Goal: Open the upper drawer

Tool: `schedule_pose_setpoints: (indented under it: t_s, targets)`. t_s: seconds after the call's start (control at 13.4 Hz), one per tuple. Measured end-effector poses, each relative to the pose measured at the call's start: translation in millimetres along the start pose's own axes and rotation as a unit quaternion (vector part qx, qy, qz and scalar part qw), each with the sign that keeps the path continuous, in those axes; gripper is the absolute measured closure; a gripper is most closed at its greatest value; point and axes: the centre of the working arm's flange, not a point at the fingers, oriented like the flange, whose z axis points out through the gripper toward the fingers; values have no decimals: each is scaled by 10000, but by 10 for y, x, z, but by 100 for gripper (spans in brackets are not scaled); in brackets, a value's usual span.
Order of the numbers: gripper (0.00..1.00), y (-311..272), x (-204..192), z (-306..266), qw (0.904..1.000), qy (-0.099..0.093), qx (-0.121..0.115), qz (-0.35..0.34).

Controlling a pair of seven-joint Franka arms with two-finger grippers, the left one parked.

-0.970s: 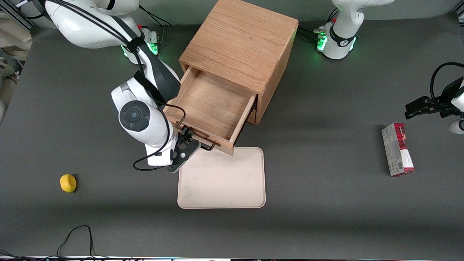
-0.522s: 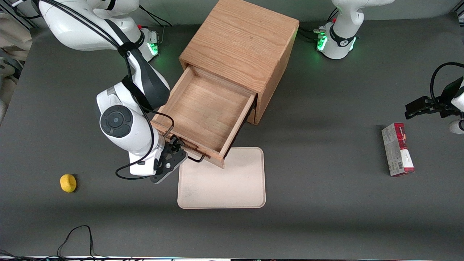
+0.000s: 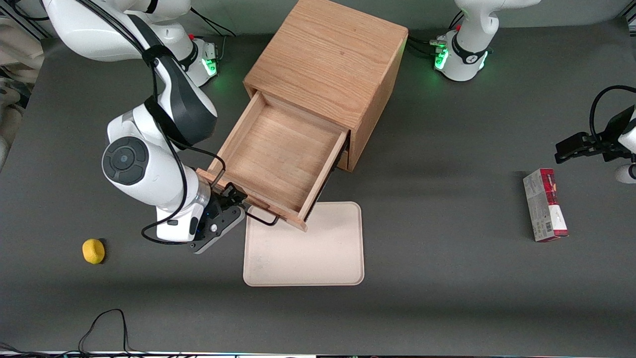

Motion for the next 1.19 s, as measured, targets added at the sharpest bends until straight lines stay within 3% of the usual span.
schedule_pose_setpoints:
  t_s: [0.22,0.3,0.45,0.52,0.67,0.9,1.04,1.19]
  targets:
    - [0,149,-34,-156,9998,99,-139,136]
    - [0,304,-95,-320,9991,198,-233,302]
    - [0,711,-340,-748,9953,452,-187,832]
    - [0,914,-545,-954,9928,419,-148,1109]
    - [0,1206,-998,-1175,9874,172,-162,1567]
    - [0,1389,-1658,-1185,9728,-139,-128,2308]
    - [0,1236,-1961,-1242,9578,-252,-196,2856]
    - [0,1089,-2166,-1351,9526,-256,-255,3019]
